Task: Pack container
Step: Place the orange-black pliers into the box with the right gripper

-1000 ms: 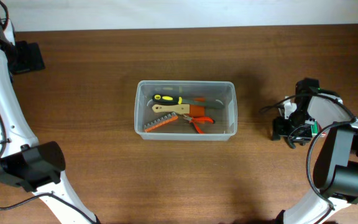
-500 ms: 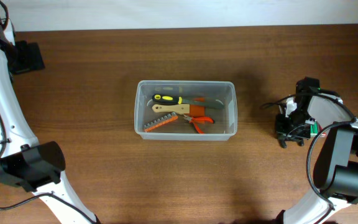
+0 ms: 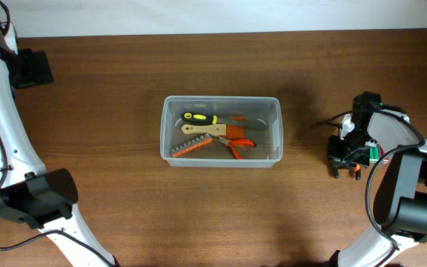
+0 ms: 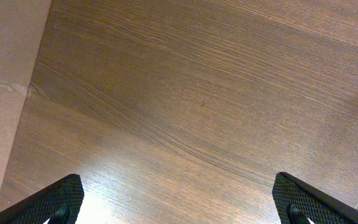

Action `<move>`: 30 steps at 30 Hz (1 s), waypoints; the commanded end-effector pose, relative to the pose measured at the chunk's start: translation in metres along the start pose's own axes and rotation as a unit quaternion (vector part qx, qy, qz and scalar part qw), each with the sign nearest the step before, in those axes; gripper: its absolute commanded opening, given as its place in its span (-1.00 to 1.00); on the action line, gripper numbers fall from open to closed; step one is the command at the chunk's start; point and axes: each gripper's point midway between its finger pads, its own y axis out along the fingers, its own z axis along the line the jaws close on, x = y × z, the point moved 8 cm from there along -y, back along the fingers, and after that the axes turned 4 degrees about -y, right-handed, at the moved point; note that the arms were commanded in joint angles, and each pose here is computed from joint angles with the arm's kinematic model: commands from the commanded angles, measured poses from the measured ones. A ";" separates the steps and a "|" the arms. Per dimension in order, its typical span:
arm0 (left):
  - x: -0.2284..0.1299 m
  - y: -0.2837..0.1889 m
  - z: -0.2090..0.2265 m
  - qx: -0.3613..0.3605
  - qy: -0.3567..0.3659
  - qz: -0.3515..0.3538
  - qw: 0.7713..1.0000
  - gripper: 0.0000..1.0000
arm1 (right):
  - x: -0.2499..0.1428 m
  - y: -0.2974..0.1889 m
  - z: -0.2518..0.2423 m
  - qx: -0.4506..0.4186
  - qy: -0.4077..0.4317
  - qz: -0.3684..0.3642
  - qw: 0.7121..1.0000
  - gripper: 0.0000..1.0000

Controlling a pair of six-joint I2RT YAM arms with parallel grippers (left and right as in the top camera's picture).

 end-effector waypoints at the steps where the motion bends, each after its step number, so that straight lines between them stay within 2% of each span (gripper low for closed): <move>1: 0.000 -0.002 0.003 0.001 -0.010 -0.002 1.000 0.98 | 0.013 -0.053 0.018 0.008 -0.016 -0.078 0.997 -0.86; 4: 0.000 -0.002 0.003 0.001 -0.010 -0.002 1.000 0.98 | 0.011 -0.109 0.052 0.010 -0.065 -0.141 0.988 -0.92; 7: 0.000 -0.002 0.003 0.001 -0.010 -0.002 1.000 0.98 | -0.001 -0.164 0.100 0.022 -0.135 -0.214 0.967 -0.92; 10: 0.000 -0.002 0.003 0.001 -0.010 -0.002 1.000 0.98 | -0.022 -0.203 0.154 0.039 -0.217 -0.276 0.936 -0.92; 13: 0.000 -0.002 0.003 0.001 -0.010 -0.002 1.000 0.98 | -0.045 -0.214 0.212 0.054 -0.341 -0.310 0.886 -0.92; 17: 0.000 -0.002 0.003 0.001 -0.010 -0.002 1.000 0.98 | -0.072 -0.187 0.277 0.057 -0.473 -0.293 0.829 -0.92; 19: 0.000 -0.002 0.003 0.001 -0.010 -0.002 1.000 0.98 | -0.079 -0.165 0.301 0.056 -0.510 -0.268 0.816 -0.92; 24: 0.000 -0.002 0.003 0.001 -0.010 -0.002 1.000 0.98 | -0.080 -0.095 0.344 0.043 -0.558 -0.203 0.803 -0.92; 27: 0.000 -0.002 0.003 0.001 -0.010 -0.002 1.000 0.98 | -0.080 -0.061 0.356 0.031 -0.587 -0.172 0.790 -0.92; 30: 0.000 -0.002 0.003 0.001 -0.010 -0.002 1.000 0.98 | -0.077 -0.039 0.360 0.025 -0.590 -0.152 0.793 -0.92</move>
